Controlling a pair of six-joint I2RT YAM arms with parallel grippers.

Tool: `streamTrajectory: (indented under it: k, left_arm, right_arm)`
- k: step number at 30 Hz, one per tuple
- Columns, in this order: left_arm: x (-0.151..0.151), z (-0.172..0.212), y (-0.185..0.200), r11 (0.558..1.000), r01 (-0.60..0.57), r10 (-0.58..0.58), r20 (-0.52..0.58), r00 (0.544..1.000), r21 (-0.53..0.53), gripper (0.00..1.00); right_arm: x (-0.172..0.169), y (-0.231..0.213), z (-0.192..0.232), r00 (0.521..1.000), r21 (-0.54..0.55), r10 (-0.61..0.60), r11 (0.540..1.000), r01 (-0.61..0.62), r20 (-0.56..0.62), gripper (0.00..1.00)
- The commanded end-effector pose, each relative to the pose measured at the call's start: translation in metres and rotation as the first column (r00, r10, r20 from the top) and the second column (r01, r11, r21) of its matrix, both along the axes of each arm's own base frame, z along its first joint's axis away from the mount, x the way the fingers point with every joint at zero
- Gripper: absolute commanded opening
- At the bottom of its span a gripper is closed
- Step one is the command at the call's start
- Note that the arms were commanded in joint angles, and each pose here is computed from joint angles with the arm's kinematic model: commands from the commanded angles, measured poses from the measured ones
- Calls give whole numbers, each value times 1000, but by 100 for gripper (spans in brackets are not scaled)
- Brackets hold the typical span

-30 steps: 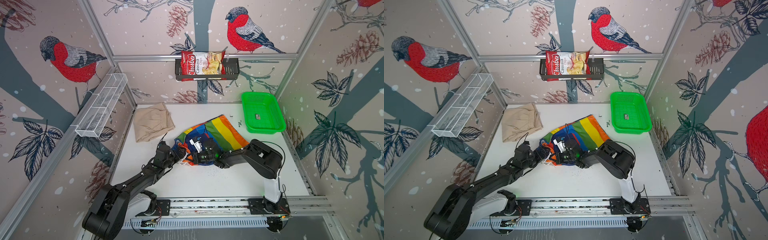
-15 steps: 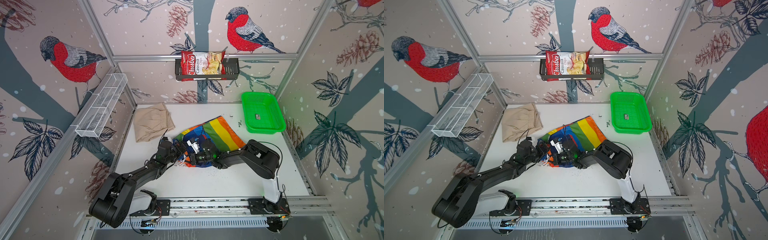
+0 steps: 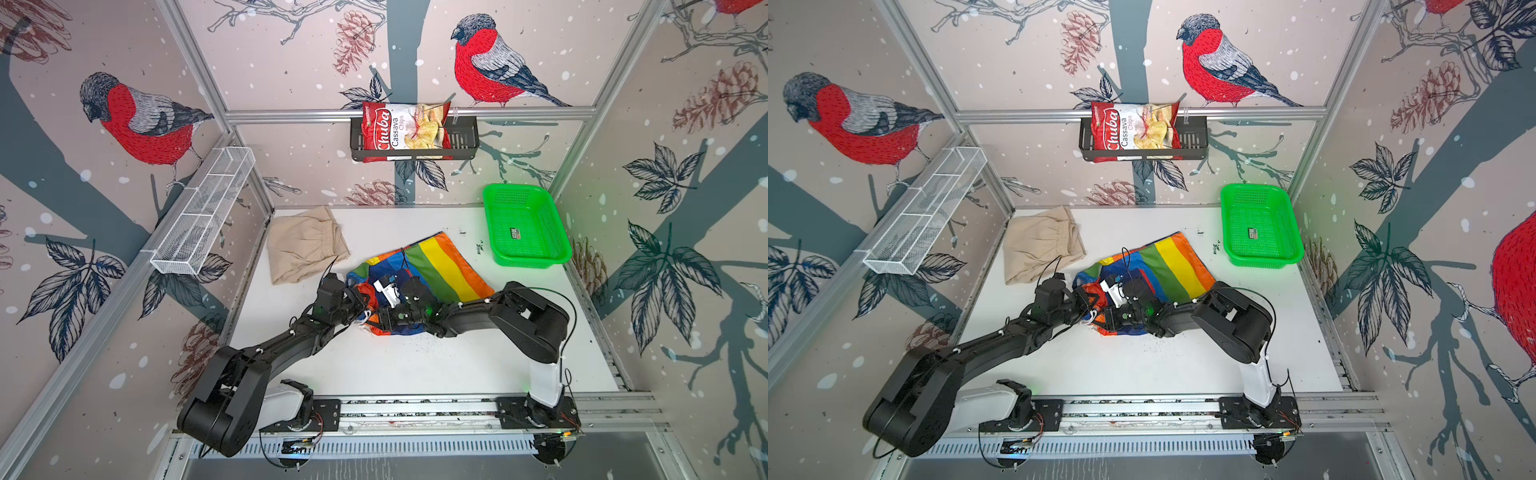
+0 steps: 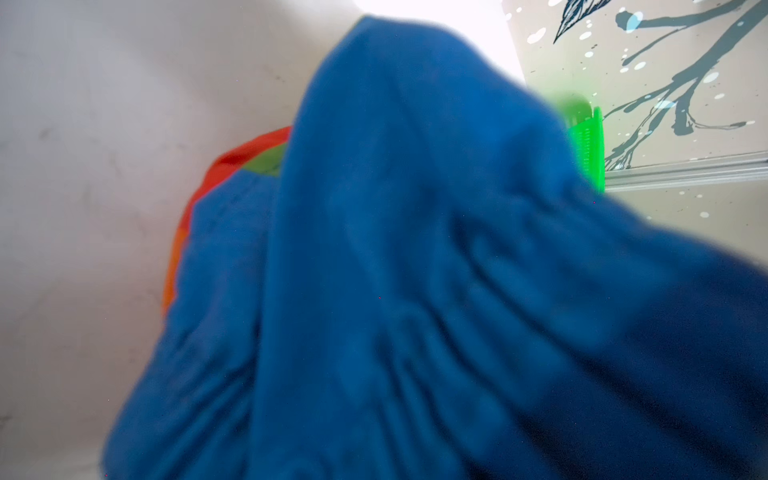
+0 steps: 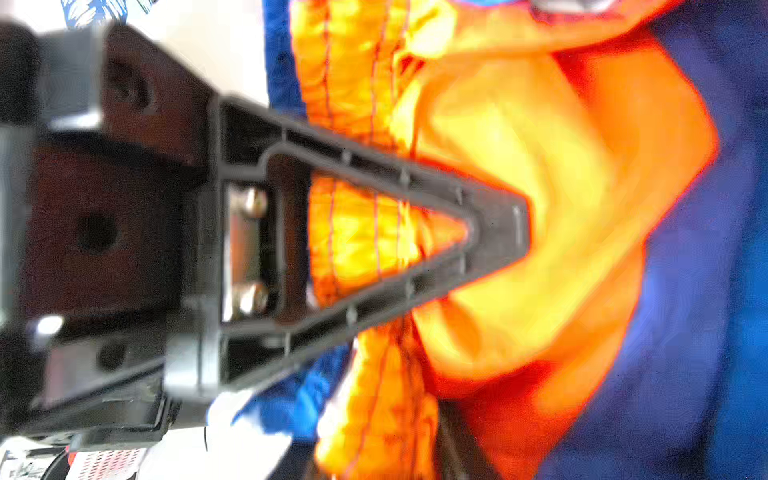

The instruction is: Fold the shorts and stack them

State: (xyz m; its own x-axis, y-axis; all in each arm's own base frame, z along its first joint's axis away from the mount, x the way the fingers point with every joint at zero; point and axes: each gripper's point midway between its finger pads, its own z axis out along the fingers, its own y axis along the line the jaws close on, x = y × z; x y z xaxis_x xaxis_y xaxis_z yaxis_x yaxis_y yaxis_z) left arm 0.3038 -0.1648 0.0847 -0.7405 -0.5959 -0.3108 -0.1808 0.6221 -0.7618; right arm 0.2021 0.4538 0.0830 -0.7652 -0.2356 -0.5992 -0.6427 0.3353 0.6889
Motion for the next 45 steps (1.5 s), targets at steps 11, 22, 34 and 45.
streamTrajectory:
  k: [11, 22, 34, 45]
  left_arm:
    - [17, 11, 33, 932, 142, -86, -179, 980, 332, 0]
    - [28, 48, 31, 886, 243, -156, -238, 959, 396, 6]
    - [38, 87, 48, 811, 254, -148, -236, 961, 527, 7]
    - [38, 110, 32, 811, 317, -239, -216, 947, 491, 9]
  right_arm:
    - [62, -109, 16, 938, -183, -279, 931, 316, 205, 5]
    - [28, -49, -59, 990, -280, -108, 951, 129, 90, 0]
    - [40, -30, 29, 989, -58, -57, 996, 66, 140, 1]
    - [113, -33, -1, 991, -138, -128, 981, 134, 50, 1]
